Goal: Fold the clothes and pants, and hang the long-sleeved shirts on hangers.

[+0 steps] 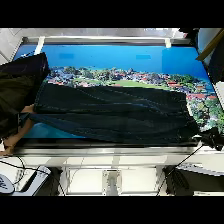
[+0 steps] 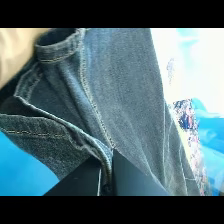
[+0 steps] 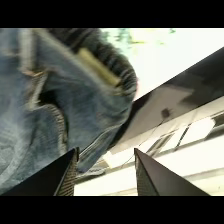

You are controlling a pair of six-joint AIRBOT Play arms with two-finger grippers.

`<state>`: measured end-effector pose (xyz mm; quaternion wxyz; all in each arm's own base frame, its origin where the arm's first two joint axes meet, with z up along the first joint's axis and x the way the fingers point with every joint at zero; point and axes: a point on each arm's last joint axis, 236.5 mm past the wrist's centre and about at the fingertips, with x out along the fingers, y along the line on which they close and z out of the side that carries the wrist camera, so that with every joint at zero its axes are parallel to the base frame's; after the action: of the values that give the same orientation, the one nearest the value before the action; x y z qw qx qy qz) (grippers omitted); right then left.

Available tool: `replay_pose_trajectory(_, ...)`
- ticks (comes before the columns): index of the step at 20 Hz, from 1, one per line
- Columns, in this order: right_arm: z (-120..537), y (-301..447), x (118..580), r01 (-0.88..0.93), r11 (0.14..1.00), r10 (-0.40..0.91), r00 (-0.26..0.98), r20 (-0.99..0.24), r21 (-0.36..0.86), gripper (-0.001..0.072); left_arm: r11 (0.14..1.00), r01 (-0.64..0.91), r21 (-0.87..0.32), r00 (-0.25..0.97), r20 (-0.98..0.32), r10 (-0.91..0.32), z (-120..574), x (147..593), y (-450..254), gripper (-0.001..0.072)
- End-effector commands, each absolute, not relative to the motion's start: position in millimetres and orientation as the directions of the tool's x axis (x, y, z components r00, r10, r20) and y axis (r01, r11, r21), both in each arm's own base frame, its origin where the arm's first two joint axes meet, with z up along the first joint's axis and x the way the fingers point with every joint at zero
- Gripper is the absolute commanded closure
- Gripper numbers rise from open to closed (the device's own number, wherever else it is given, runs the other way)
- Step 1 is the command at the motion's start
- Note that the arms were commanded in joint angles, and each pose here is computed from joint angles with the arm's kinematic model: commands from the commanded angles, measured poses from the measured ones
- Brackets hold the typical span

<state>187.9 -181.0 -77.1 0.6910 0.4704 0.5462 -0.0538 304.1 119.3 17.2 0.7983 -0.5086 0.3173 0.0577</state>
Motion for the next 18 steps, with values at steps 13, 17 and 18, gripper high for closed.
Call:
replay_pose_trajectory(13, -106, -146, 249, 0.472, 0.565, 0.536, 0.414, -0.735, 0.677, 0.0491, 0.556, -0.381, -0.739, 0.741, -0.603, -0.294, 11, 310, 88, 0.0694)
replay_pose_trajectory(17, -81, -139, 228, 0.443, 0.570, 0.607, 0.340, -0.718, 0.692, 0.0664, 0.623, -0.354, -0.698, 0.746, -0.612, -0.261, 30, 313, 100, 0.0694)
replay_pose_trajectory(18, -67, -148, 215, 0.454, 0.584, 0.606, 0.308, -0.733, 0.673, 0.0664, 0.667, -0.340, -0.663, 0.746, -0.622, -0.238, 42, 314, 107, 0.0694)
